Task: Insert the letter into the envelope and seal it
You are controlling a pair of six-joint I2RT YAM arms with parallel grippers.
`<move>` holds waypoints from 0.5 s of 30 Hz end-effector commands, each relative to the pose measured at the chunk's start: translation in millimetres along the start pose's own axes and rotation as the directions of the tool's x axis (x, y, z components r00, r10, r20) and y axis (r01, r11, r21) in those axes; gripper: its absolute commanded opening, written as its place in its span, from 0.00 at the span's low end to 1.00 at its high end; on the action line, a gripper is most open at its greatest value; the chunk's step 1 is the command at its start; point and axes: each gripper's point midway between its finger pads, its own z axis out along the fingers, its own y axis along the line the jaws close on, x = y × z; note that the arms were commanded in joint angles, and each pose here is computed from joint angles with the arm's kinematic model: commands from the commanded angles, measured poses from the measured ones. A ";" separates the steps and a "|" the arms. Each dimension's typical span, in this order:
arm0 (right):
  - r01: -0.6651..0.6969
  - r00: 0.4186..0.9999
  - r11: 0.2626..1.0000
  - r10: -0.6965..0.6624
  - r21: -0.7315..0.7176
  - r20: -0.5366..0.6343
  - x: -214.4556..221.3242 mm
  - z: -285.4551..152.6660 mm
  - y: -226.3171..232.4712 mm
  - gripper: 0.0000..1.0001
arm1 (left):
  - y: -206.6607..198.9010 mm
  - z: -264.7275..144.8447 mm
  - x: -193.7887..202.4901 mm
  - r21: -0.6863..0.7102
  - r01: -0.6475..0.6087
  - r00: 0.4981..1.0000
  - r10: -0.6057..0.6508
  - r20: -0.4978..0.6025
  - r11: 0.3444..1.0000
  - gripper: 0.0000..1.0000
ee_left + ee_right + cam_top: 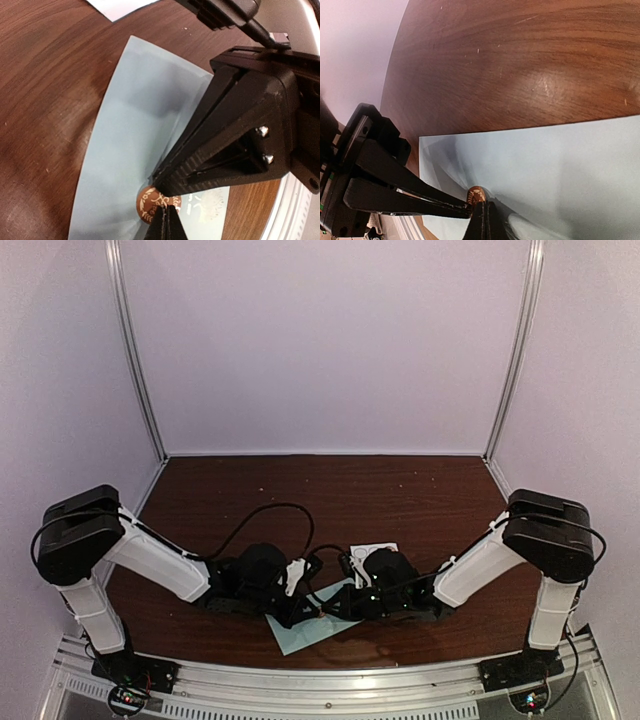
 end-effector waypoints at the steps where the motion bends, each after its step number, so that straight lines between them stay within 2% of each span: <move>1: -0.021 1.000 0.997 0.022 0.076 -0.008 3.8 2.9 -21.7 0.00 | 10.3 2.5 4.1 -0.025 0.002 1.000 -0.001 0.012 1.000 0.00; 11: -0.005 1.000 0.998 0.005 0.065 0.001 -0.6 -2.2 -13.6 0.00 | 14.6 6.5 20.6 -0.023 0.014 0.999 -0.015 -0.033 1.000 0.00; 15: 0.026 0.999 0.998 -0.028 0.060 0.029 -10.0 -10.9 -2.4 0.12 | 16.4 5.5 26.0 -0.027 0.021 0.999 -0.022 -0.046 0.999 0.00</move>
